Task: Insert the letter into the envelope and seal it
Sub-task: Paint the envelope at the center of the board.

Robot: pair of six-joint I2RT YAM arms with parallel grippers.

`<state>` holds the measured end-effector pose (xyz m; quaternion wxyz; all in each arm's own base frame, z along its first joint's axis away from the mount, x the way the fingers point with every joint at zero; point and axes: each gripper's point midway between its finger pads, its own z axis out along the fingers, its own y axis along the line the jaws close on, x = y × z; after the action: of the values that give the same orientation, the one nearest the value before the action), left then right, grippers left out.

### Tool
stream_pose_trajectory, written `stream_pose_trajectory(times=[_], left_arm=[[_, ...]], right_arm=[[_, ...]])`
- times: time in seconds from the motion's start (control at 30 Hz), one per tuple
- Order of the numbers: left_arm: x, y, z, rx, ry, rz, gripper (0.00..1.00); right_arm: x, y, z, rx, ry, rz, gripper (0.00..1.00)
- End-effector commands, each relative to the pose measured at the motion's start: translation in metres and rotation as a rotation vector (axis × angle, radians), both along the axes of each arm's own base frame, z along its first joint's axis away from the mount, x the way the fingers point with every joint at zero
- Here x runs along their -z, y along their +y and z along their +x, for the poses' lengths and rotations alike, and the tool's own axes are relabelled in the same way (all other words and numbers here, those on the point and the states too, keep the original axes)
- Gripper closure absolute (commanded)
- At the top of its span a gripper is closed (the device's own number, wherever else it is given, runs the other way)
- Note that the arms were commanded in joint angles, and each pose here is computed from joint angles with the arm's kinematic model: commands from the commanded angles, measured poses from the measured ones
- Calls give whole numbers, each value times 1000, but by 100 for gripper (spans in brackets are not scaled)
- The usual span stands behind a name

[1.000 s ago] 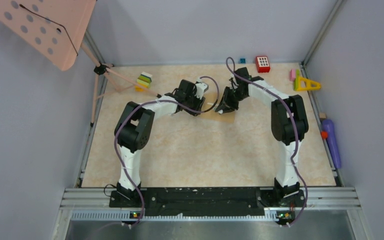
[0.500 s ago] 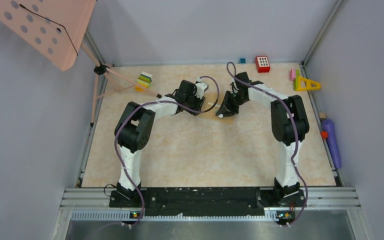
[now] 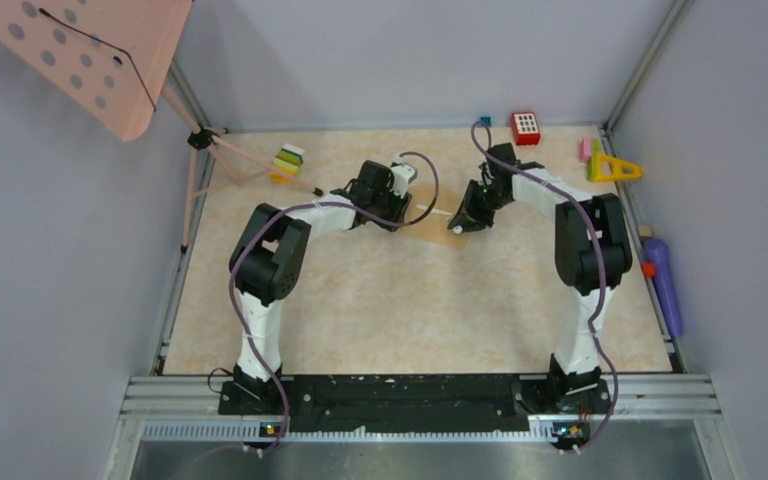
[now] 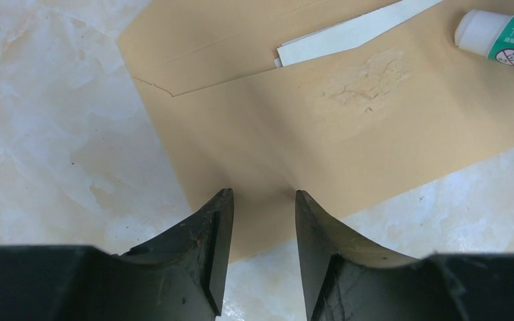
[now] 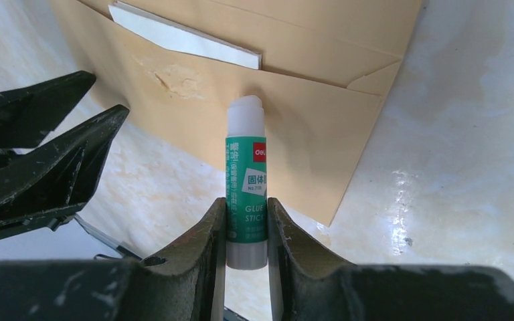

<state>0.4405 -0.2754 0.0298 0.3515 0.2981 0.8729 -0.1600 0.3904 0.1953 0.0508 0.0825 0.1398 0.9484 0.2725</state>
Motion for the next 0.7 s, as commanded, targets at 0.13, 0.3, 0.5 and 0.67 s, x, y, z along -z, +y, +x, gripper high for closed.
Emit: stream_pose_trajectory(times=[0.13,0.3,0.5,0.67], left_arm=[[-14,-5,-18,57,68,-43,44],[-75,-14,-18,115,27,-135,39],[-140,-8,-8,103,-35,-188,38],[-168,-13,3,72,-61,-214,38]], right_arm=[[-57,22,18,-235,-270,52,100],[-71,29,12,-393,-403,90,100],[-73,36,-3,-555,-518,107,100],[-80,56,-26,-682,-620,100,100]])
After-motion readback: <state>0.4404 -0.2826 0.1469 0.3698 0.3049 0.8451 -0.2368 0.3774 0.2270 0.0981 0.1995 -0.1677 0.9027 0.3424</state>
